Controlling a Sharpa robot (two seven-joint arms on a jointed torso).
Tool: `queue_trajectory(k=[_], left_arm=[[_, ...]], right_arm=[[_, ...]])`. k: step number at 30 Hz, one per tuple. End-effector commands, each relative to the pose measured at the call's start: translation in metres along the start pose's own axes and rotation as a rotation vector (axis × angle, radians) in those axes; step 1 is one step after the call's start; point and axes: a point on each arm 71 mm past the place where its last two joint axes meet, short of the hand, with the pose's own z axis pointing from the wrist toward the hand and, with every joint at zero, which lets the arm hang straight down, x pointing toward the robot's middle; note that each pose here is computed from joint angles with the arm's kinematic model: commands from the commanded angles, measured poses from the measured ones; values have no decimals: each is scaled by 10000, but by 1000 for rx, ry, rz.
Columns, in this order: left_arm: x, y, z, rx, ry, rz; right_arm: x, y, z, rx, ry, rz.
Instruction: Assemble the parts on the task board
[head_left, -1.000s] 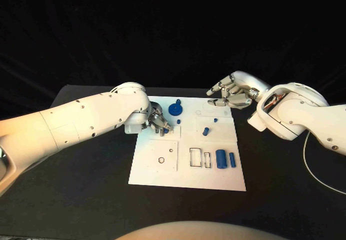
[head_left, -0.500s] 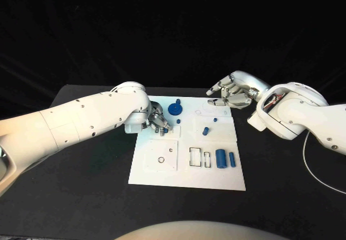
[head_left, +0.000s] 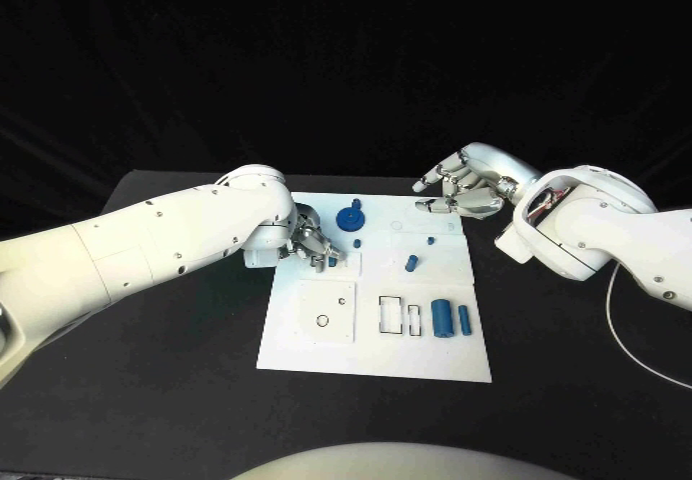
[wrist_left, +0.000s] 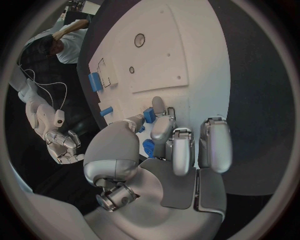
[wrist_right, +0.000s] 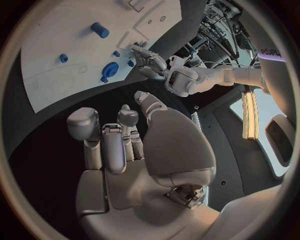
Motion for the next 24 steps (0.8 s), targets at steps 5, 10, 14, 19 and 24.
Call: queue_trajectory(k=[5, 10, 14, 19, 24], left_arm=[[4, 47, 2, -21, -19, -3], [-25, 47, -18, -6, -49, -39], [-49, 33, -37, 12, -69, -71], [-75, 24, -53, 31, -93, -103], [-92, 35, -57, 38, -106, -121]], right_arm=[[10, -2, 0, 0, 11, -4], [8, -5, 0, 0, 11, -4], [8, -6, 0, 1, 10, -4], [8, -8, 1, 1, 11, -5], [8, -12, 1, 2, 11, -5]])
